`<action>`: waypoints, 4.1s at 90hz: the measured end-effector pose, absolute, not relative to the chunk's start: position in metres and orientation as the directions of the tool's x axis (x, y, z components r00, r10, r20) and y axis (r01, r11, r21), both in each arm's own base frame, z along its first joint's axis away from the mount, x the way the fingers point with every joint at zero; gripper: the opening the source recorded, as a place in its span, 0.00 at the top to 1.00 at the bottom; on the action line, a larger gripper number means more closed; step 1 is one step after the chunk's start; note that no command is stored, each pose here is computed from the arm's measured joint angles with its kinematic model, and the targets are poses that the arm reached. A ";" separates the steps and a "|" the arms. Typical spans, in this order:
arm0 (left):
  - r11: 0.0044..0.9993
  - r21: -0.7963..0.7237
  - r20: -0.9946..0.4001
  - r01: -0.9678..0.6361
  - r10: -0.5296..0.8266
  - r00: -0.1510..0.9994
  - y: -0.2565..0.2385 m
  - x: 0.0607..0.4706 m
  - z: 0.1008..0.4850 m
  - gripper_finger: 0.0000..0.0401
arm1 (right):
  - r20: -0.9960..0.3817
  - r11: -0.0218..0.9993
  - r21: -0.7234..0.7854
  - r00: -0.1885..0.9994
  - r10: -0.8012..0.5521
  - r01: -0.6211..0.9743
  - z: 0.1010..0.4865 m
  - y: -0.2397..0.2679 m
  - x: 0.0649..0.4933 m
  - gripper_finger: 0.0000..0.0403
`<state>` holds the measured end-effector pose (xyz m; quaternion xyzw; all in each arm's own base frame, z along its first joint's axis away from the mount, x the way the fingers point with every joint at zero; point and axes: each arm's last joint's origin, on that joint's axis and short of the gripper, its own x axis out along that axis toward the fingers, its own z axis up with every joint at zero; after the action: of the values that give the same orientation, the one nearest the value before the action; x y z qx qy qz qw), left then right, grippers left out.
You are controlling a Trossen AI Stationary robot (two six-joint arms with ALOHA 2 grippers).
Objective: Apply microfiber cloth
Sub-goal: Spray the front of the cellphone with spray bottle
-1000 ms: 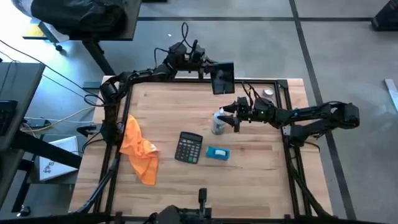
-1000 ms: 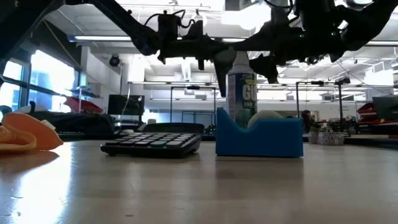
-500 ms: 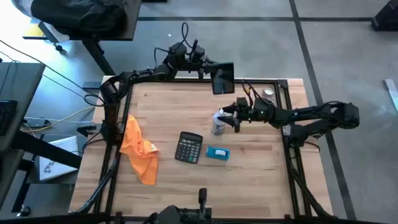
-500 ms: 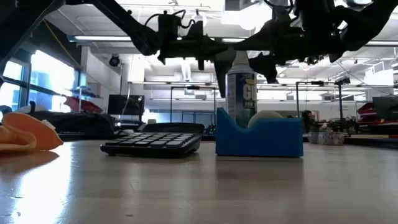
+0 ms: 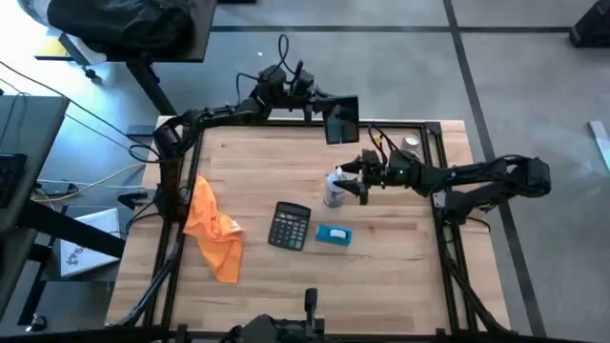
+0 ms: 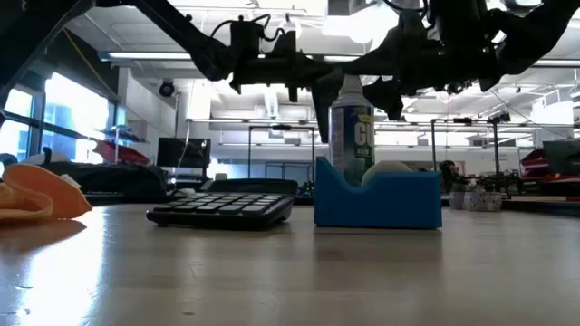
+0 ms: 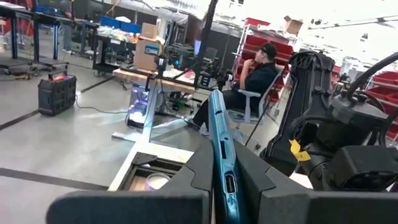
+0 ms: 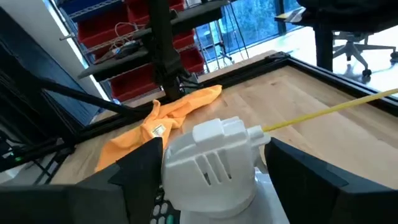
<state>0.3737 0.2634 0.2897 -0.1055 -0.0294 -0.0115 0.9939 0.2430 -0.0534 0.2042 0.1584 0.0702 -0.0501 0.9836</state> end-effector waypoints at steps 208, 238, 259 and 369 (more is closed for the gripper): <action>0.969 -0.169 -0.078 -0.180 0.169 0.983 0.242 0.369 0.296 0.98 | -0.169 0.923 0.255 0.926 0.337 -0.290 0.207 -0.099 0.265 0.40; 0.968 -0.176 -0.088 -0.177 0.164 0.983 0.239 0.370 0.295 0.98 | -0.183 0.932 0.263 0.936 0.300 -0.248 0.207 -0.100 0.265 0.54; 0.967 -0.169 -0.110 -0.192 0.175 0.978 0.242 0.365 0.297 0.98 | -0.205 0.943 0.310 0.961 0.187 -0.117 0.207 -0.097 0.269 0.54; 0.984 -0.066 -0.129 -0.168 0.159 0.979 0.226 0.352 0.323 0.98 | -0.232 0.964 0.235 0.970 -0.070 0.126 0.206 -0.044 0.286 0.24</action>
<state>0.3524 0.2259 0.3228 -0.0382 0.0619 0.0823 0.9939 0.2860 -0.0440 0.2056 0.1251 0.1113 -0.0498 0.9846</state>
